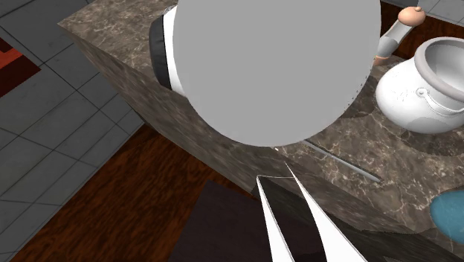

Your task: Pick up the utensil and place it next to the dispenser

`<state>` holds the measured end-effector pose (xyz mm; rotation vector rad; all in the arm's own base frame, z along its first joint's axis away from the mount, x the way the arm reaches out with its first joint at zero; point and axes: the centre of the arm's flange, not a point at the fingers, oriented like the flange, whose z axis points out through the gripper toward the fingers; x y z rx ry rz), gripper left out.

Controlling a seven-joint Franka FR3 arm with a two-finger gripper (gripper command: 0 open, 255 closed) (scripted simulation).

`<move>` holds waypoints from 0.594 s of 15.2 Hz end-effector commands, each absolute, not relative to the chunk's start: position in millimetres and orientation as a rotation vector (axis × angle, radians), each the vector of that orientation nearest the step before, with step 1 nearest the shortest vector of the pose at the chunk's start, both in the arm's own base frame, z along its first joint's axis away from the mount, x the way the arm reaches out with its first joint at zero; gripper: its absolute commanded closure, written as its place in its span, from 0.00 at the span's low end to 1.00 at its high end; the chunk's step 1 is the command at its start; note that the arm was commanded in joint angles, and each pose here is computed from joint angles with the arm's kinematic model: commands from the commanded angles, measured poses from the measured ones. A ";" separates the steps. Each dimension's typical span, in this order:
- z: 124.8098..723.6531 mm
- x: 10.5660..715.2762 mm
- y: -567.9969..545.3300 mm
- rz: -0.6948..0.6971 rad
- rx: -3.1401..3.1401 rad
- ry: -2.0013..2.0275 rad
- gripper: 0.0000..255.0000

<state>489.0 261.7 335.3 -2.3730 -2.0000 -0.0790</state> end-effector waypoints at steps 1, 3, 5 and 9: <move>339.6 491.1 258.2 -0.075 -2.380 -1.993 1.00; 350.2 491.1 258.2 -0.075 -2.380 -1.993 1.00; 360.7 491.1 258.2 -0.075 -2.380 -1.993 1.00; 381.9 491.1 258.2 -0.075 -2.380 -1.993 1.00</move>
